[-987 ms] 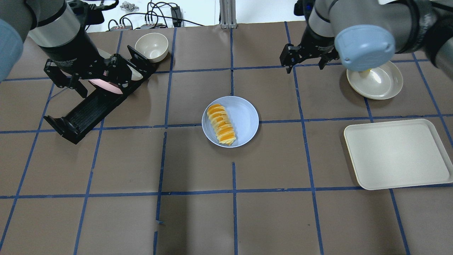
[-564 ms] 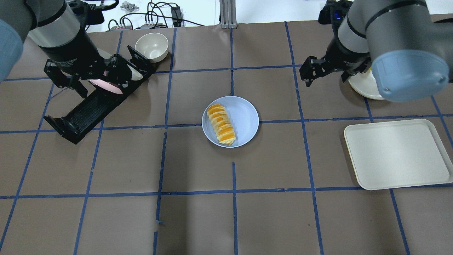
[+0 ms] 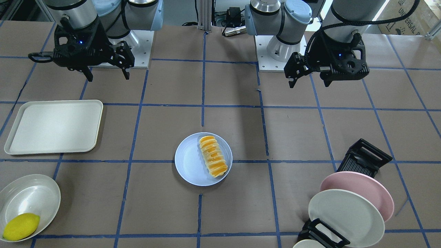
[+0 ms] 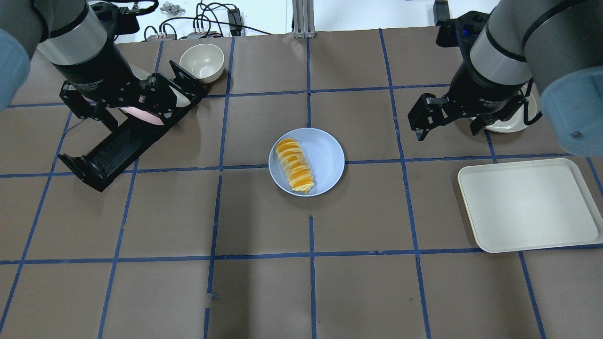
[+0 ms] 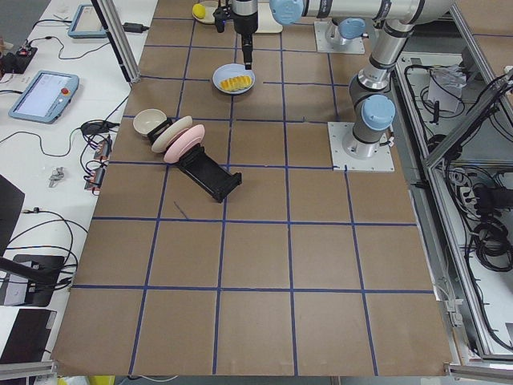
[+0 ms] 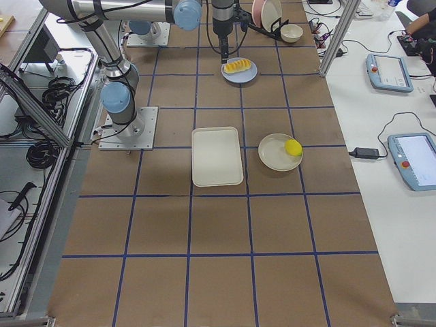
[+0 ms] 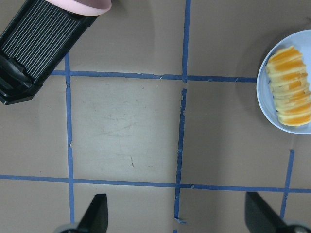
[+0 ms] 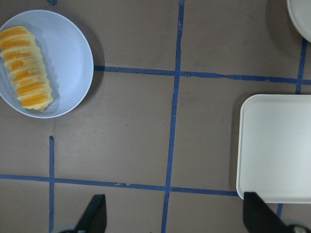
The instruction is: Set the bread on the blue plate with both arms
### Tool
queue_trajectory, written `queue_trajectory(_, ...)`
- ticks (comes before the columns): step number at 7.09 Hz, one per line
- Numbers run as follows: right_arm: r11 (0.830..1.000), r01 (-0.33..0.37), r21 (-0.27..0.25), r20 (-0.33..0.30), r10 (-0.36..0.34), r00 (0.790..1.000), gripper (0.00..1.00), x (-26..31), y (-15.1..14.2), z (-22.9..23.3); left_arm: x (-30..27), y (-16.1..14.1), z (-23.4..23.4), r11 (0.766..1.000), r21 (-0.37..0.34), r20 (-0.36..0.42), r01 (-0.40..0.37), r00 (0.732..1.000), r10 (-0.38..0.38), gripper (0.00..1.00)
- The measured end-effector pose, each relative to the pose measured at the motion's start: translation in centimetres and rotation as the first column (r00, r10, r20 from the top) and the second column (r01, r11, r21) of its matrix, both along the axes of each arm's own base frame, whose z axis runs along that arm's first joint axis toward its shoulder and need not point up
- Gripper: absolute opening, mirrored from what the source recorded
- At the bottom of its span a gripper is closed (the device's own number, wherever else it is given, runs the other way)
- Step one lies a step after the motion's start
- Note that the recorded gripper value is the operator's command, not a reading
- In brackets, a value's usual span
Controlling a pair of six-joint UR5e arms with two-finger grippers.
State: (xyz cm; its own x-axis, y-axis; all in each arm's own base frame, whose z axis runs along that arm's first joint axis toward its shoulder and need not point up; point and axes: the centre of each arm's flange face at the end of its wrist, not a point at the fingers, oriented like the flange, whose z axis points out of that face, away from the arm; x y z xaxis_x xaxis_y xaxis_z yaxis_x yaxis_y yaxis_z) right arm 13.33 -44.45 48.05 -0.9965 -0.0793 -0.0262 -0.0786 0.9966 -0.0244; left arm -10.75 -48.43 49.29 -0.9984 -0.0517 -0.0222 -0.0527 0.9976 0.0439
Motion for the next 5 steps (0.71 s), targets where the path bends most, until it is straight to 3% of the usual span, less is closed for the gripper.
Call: queue_trajectory(5,1.0,-0.008,0.011,0.0,0.008,1.0,0.98,0.36,-0.29,1.23,-0.02,0.12,-0.18,1.0,0.003,-0.001,-0.002,1.0,0.002,1.0)
